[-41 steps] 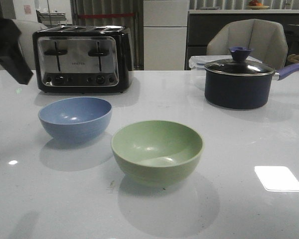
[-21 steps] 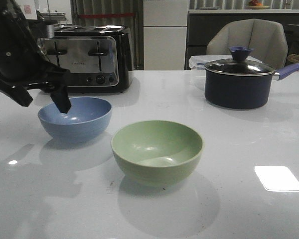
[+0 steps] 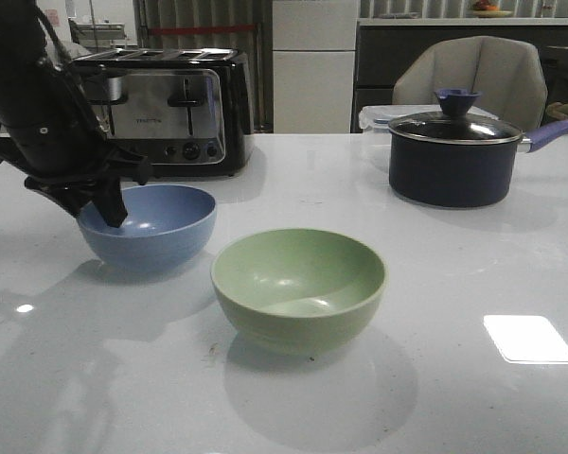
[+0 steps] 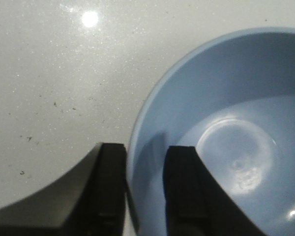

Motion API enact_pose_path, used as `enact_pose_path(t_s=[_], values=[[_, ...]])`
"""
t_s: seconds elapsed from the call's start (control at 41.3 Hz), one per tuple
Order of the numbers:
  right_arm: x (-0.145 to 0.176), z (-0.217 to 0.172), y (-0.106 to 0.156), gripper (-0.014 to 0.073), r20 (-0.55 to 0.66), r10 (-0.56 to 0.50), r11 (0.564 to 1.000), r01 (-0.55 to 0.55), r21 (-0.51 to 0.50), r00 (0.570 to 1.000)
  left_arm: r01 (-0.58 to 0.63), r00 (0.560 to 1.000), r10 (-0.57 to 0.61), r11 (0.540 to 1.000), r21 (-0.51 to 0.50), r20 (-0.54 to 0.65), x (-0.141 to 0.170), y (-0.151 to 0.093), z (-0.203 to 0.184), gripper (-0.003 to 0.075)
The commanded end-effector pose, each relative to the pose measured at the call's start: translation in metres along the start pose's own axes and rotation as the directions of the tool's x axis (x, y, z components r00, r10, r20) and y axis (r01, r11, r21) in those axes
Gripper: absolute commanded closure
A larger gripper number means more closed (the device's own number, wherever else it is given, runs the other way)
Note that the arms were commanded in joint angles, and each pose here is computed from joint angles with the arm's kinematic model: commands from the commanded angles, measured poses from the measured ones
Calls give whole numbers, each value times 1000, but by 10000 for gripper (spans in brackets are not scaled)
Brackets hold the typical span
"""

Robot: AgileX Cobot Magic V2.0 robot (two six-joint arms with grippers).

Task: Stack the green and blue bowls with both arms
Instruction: 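Reach the left gripper down to the rim of the light blue bowl, then grasp and lift the light blue bowl with the left gripper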

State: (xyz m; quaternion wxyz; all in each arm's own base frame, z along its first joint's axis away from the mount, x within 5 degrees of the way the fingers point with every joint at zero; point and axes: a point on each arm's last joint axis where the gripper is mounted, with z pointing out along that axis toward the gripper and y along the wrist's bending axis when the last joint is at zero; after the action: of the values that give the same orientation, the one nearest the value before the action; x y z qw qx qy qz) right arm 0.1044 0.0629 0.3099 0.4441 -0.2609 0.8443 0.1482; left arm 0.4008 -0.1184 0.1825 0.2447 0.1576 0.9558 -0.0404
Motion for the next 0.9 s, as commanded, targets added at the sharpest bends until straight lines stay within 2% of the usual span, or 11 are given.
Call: enact_pose_path(t_s=[0.0, 0.048, 0.218, 0.485, 0.654, 0.872], values=[[-13, -6, -1, 209, 90, -9, 1000, 8, 16, 996, 1, 995, -2, 1000, 2, 100, -18, -3, -26, 605], [-13, -6, -1, 209, 90, -9, 1000, 8, 16, 996, 1, 995, -1, 1000, 2, 101, -18, -4, -29, 631], [-13, -6, -1, 209, 90, -9, 1000, 8, 16, 996, 8, 993, -8, 1000, 3, 122, -21, -2, -59, 627], [-13, -6, -1, 209, 90, -9, 1000, 8, 16, 996, -25, 978, 18, 999, 34, 209, -20, -12, -144, 627], [-13, -6, -1, 209, 90, -9, 1000, 8, 16, 996, -65, 968, 33, 990, 121, 247, -15, -43, -177, 627], [-13, -6, -1, 209, 90, -9, 1000, 8, 16, 996, -188, 960, 137, 961, 201, 245, -9, -96, -175, 627]])
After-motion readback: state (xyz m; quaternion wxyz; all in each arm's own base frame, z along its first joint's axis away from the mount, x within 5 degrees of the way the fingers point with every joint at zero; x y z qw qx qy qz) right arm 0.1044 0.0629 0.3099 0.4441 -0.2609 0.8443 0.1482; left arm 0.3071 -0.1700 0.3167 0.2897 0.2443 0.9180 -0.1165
